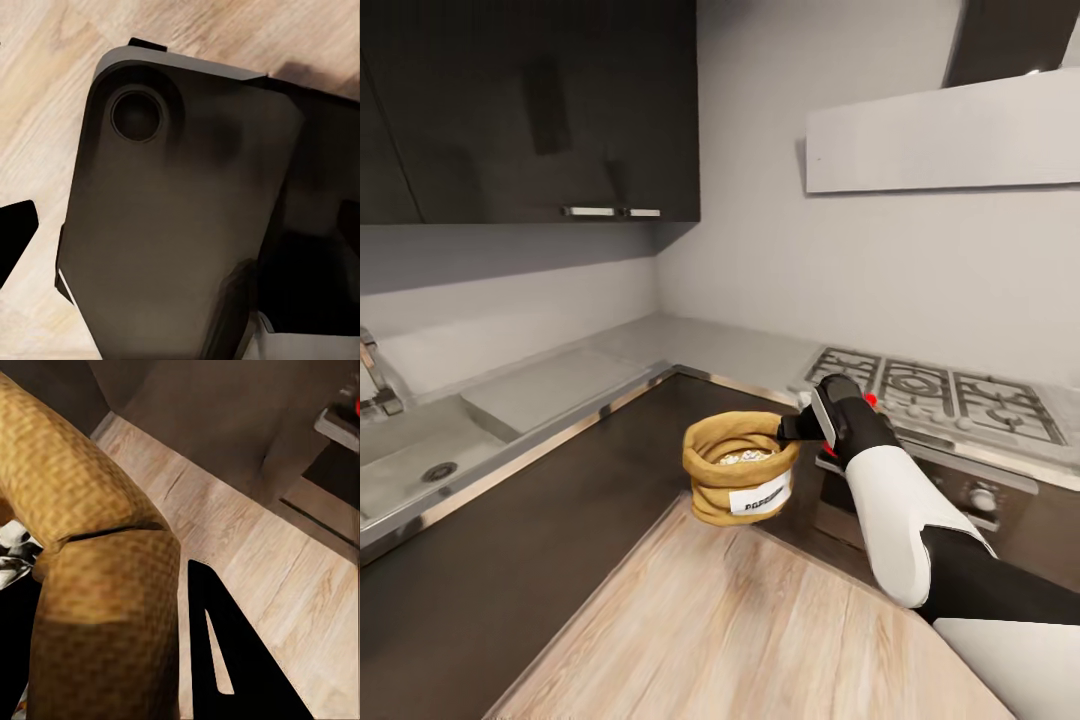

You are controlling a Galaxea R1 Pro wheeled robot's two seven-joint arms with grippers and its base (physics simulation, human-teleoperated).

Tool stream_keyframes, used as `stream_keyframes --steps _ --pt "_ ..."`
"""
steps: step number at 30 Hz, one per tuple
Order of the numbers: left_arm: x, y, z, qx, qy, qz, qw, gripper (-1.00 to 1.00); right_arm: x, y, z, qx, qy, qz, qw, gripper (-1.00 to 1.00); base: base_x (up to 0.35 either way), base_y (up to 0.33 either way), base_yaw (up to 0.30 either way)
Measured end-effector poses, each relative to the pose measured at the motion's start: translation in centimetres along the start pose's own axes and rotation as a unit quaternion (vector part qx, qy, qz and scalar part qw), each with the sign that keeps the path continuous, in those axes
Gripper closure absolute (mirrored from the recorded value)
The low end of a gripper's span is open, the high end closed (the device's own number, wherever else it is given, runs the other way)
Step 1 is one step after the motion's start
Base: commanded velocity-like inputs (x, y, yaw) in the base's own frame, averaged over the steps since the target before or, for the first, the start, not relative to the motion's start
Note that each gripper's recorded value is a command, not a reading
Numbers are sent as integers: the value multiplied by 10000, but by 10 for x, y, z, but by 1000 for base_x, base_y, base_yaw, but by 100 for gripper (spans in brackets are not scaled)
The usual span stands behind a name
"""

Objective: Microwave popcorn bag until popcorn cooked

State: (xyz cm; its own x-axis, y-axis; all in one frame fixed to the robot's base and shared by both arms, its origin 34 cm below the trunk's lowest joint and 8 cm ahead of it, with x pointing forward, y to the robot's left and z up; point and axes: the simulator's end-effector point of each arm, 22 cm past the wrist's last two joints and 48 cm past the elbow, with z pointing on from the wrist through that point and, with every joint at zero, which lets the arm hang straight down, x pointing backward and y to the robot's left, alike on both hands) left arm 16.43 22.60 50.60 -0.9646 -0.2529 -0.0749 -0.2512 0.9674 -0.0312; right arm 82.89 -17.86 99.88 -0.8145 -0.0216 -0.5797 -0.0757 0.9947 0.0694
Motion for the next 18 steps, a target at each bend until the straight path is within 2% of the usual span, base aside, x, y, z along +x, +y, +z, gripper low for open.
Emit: stream_keyframes --steps 11,18 --pt "0 0 0 0 0 8 10000 -100 0 -1 0 11 0 3 10000 100 -329 87 -243" --pt "0 1 0 3 3 34 10000 -100 0 -1 -1 10 -3 3 10000 100 -57 2 -243"
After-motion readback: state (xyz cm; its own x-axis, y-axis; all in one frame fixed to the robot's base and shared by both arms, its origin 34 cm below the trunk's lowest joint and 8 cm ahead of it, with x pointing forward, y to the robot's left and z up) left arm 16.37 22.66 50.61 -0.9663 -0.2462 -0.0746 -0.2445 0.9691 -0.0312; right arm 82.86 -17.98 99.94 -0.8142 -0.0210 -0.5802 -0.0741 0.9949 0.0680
